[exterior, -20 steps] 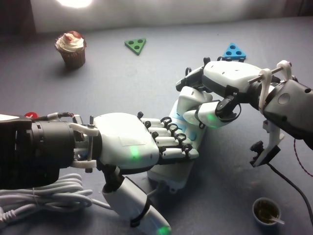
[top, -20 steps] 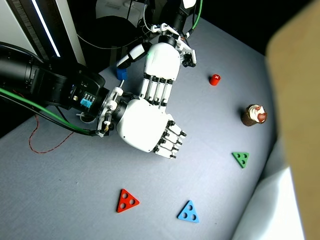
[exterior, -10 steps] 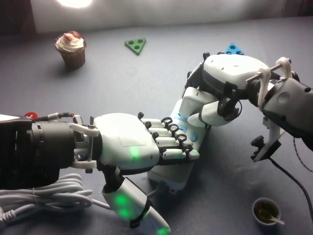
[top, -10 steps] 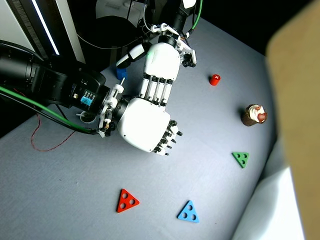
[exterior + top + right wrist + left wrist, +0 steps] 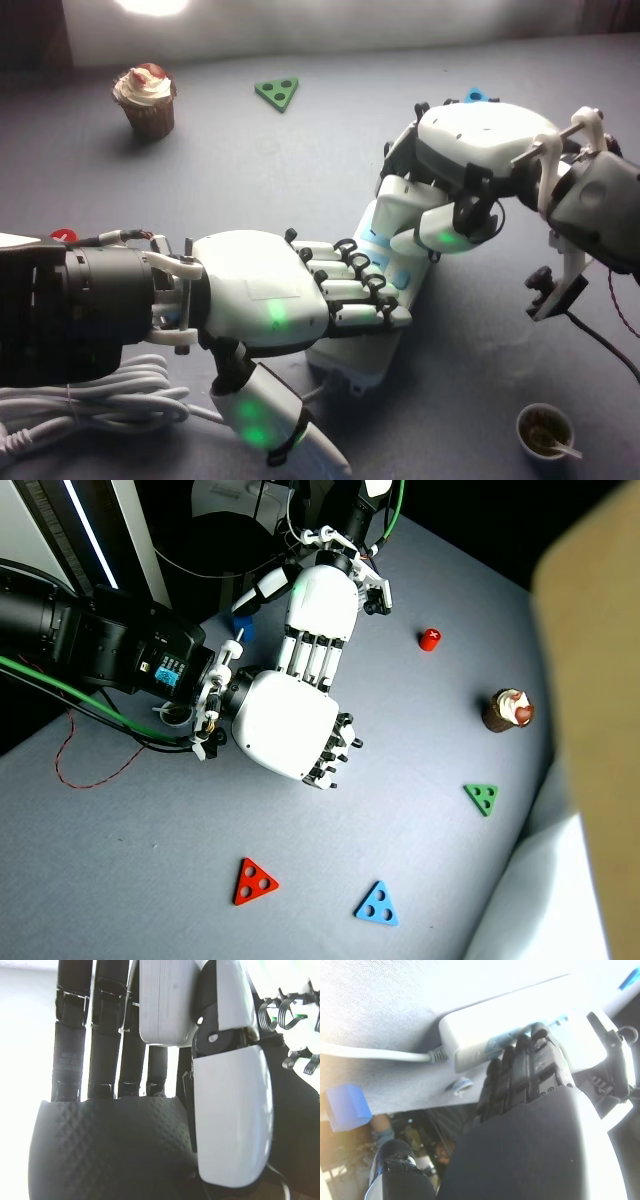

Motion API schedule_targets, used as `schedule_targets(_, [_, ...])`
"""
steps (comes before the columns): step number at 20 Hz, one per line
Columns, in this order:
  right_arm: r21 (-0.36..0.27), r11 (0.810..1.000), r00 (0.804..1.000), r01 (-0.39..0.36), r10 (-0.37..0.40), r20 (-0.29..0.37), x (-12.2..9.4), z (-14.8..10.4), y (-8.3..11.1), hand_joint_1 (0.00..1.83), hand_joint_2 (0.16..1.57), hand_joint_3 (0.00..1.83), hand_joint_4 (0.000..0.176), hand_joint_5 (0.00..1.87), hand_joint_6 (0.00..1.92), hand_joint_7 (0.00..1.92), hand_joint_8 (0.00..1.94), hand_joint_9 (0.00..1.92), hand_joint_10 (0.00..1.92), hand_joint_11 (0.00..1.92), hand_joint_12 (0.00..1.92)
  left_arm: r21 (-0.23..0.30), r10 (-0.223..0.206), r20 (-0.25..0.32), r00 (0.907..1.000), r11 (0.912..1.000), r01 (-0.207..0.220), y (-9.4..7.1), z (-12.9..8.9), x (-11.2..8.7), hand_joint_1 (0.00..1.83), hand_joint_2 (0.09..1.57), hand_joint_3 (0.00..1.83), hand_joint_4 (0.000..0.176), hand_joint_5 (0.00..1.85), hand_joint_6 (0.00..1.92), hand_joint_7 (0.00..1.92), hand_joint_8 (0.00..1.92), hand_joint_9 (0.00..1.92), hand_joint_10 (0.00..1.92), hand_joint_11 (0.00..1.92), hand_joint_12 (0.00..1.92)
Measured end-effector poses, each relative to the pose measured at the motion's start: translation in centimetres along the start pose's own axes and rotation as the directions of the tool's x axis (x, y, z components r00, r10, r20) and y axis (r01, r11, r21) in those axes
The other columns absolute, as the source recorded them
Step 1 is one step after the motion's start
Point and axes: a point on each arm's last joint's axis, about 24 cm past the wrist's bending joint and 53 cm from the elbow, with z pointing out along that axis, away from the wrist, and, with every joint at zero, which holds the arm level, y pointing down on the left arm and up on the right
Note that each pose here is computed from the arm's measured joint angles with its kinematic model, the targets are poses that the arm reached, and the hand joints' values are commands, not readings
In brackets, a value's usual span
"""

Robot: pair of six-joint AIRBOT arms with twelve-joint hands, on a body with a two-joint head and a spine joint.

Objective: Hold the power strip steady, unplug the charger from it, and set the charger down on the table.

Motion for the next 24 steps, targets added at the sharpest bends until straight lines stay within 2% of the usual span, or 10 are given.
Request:
schedule_targets(6, [-0.018, 1.000, 1.000, 0.014, -0.013, 0.015, -1.0, -0.1, 0.8, 1.26, 1.05, 0.00, 0.000, 1.05, 0.82, 1.25, 0.58, 1.27, 0.00, 0.93, 0.74, -0.004, 0.004, -0.004, 1.0000, 1.0000, -0.004, 0.1, 0.0, 0.1, 0.00, 0.85, 0.00, 0.000, 0.00, 0.00, 0.01, 0.00, 0.02, 0.00, 0.05, 0.07])
schedule_targets(8, [-0.018, 1.000, 1.000, 0.015, -0.014, 0.018, -1.2, -0.1, 0.8, 1.25, 1.05, 0.00, 0.000, 1.04, 0.86, 1.23, 0.59, 1.26, 0.00, 0.91, 0.75, -0.003, 0.019, -0.044, 0.9989, 0.9998, -0.019, 0.1, 0.0, 0.6, 0.00, 0.85, 0.00, 0.000, 0.00, 0.00, 0.01, 0.00, 0.02, 0.00, 0.04, 0.06])
schedule_targets(10, [-0.025, 1.000, 0.999, 0.017, -0.017, 0.027, -1.5, -0.2, 1.1, 1.26, 1.05, 0.00, 0.000, 1.04, 0.83, 1.26, 0.56, 1.27, 0.00, 0.92, 0.77, -0.005, 0.005, -0.078, 0.9969, 1.0000, -0.005, 0.2, 0.3, 1.2, 0.00, 0.86, 0.00, 0.000, 0.00, 0.00, 0.00, 0.00, 0.01, 0.00, 0.04, 0.06])
schedule_targets(13, [-0.043, 0.999, 0.995, 0.033, -0.029, 0.095, -3.6, -0.4, 1.7, 1.26, 1.05, 0.00, 0.000, 1.03, 0.85, 1.26, 0.54, 1.26, 0.00, 0.91, 0.77, -0.001, 0.009, -0.101, 0.9949, 1.0000, -0.010, 0.1, 0.6, 1.7, 0.00, 0.85, 0.00, 0.000, 0.00, 0.00, 0.01, 0.00, 0.02, 0.00, 0.05, 0.06])
schedule_targets(18, [-0.039, 0.999, 0.997, 0.024, -0.021, 0.077, -3.1, -0.5, 1.7, 1.26, 1.04, 0.00, 0.000, 1.05, 0.82, 1.28, 0.52, 1.27, 0.00, 0.93, 0.76, 0.003, 0.013, -0.100, 0.9949, 0.9999, -0.013, 0.1, 0.6, 1.6, 0.00, 0.85, 0.00, 0.000, 0.00, 0.00, 0.01, 0.00, 0.02, 0.00, 0.05, 0.06])
schedule_targets(22, [-0.041, 0.998, 0.998, 0.036, -0.033, 0.059, -2.8, -1.5, 1.9, 1.26, 1.04, 0.00, 0.000, 1.06, 0.80, 1.28, 0.52, 1.28, 0.01, 0.94, 0.76, 0.007, 0.019, -0.095, 0.9953, 0.9998, -0.018, 0.0, 0.6, 1.3, 0.00, 0.85, 0.00, 0.000, 0.00, 0.00, 0.00, 0.00, 0.01, 0.00, 0.04, 0.05])
schedule_targets(24, [-0.039, 0.994, 0.994, 0.099, -0.097, 0.048, -2.7, -3.0, 1.0, 1.26, 1.04, 0.00, 0.000, 1.06, 0.82, 1.25, 0.55, 1.26, 0.00, 0.92, 0.76, 0.007, 0.016, -0.095, 0.9954, 0.9999, -0.015, 0.0, 0.6, 1.2, 0.00, 0.85, 0.00, 0.000, 0.00, 0.00, 0.01, 0.00, 0.03, 0.01, 0.06, 0.06])
